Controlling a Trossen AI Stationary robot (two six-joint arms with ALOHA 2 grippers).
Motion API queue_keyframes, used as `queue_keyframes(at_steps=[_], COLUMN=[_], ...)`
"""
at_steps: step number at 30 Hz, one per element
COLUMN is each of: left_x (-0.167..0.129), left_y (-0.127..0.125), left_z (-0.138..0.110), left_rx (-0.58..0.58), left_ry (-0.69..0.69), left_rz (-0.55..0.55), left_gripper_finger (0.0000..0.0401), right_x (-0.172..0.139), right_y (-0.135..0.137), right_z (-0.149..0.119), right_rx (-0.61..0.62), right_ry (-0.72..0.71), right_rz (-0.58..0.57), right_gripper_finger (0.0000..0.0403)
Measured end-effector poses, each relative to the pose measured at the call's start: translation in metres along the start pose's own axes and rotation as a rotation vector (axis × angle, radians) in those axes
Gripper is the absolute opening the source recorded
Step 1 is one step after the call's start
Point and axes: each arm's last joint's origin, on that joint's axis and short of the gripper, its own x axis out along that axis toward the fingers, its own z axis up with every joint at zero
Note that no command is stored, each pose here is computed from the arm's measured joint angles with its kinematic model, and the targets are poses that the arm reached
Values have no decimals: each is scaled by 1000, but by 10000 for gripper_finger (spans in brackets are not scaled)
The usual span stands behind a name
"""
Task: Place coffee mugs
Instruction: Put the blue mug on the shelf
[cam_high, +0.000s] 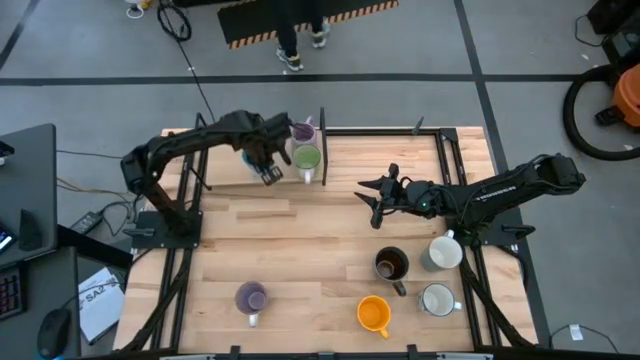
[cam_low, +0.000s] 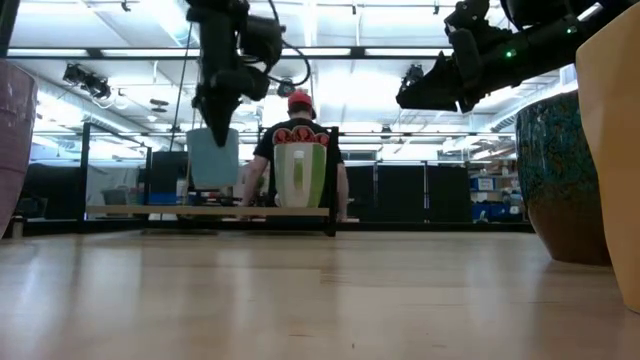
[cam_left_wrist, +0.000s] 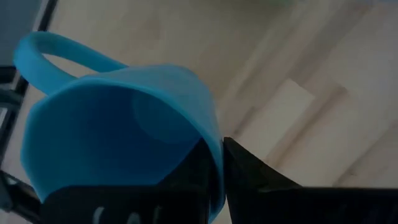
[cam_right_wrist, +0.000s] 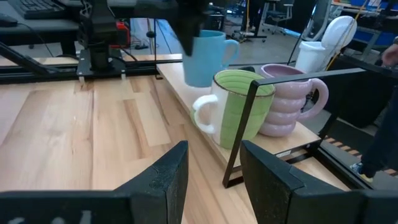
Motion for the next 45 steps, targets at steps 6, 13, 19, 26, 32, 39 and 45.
queue_keyframes(at_steps=[6, 13, 19, 26, 32, 39, 45], left_x=[23, 18, 17, 32, 37, 38, 43], left_y=[15, 31, 44, 50, 53, 55, 53], left_z=[20, 53, 70, 74, 78, 78, 82], left_rx=[43, 132, 145, 161, 139, 63, 63], left_ry=[48, 36, 16, 53, 40, 29, 9], left_rz=[5, 51, 75, 90, 102, 104, 58], left_gripper_finger=[28, 28, 28, 28, 28, 28, 28], right_x=[0, 0, 0, 0, 0, 0, 0], right_y=[0, 1, 1, 2, 2, 2, 2], right_z=[2, 2, 1, 1, 1, 1, 1], right_rx=[9, 7, 10, 24, 25, 27, 28], right_ry=[-20, -16, -5, -4, -5, -8, -12], right_rz=[3, 10, 13, 37, 38, 38, 54], right_gripper_finger=[151, 151, 151, 151, 151, 151, 151])
